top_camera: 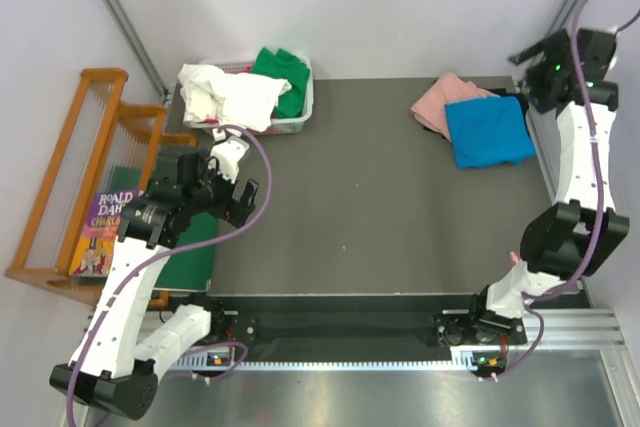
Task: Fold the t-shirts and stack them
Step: Neatly place the folded tshirt to the corner
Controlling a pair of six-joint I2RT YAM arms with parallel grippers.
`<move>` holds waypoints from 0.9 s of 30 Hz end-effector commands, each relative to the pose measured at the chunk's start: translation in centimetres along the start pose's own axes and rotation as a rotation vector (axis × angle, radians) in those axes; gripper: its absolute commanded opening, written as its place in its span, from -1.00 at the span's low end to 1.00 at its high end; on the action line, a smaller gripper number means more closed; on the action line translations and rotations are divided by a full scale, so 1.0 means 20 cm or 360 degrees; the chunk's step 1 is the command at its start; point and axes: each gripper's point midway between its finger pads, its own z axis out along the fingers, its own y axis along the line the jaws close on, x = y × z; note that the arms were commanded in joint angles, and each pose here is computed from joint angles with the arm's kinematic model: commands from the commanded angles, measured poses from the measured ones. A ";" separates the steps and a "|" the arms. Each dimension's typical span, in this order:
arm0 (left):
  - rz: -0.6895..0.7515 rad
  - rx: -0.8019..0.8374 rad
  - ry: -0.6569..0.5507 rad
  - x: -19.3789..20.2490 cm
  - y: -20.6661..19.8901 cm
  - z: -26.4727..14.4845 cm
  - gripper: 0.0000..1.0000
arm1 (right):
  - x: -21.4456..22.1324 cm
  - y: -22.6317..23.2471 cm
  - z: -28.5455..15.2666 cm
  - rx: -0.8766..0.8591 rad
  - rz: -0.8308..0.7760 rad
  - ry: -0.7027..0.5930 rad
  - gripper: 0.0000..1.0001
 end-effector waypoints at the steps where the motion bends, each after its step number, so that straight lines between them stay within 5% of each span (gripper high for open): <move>1: 0.0013 -0.0043 -0.0054 -0.04 0.03 0.00 0.98 | -0.10 0.35 -0.21 -0.0269 -0.0049 -0.0083 0.99; 5: 0.0017 -0.0051 -0.0057 -0.03 0.03 0.01 0.98 | 0.11 0.46 -0.06 -0.0496 -0.0022 0.0217 0.99; 10: 0.0010 -0.0042 -0.0034 0.00 0.03 0.02 0.98 | 0.44 0.21 0.37 -0.0401 0.0066 0.0658 0.99; 21: 0.0011 -0.0052 0.0018 0.06 0.03 0.06 0.98 | 0.78 -0.24 0.91 -0.0214 0.0128 0.1087 0.99; 25: 0.0001 -0.0039 0.0047 0.10 0.02 0.08 0.98 | 0.80 -0.19 0.91 -0.0376 0.0110 0.1158 0.99; 27: -0.0008 -0.0031 0.0055 0.11 0.02 0.09 0.98 | 0.72 0.00 0.83 -0.0675 0.0090 0.1143 0.99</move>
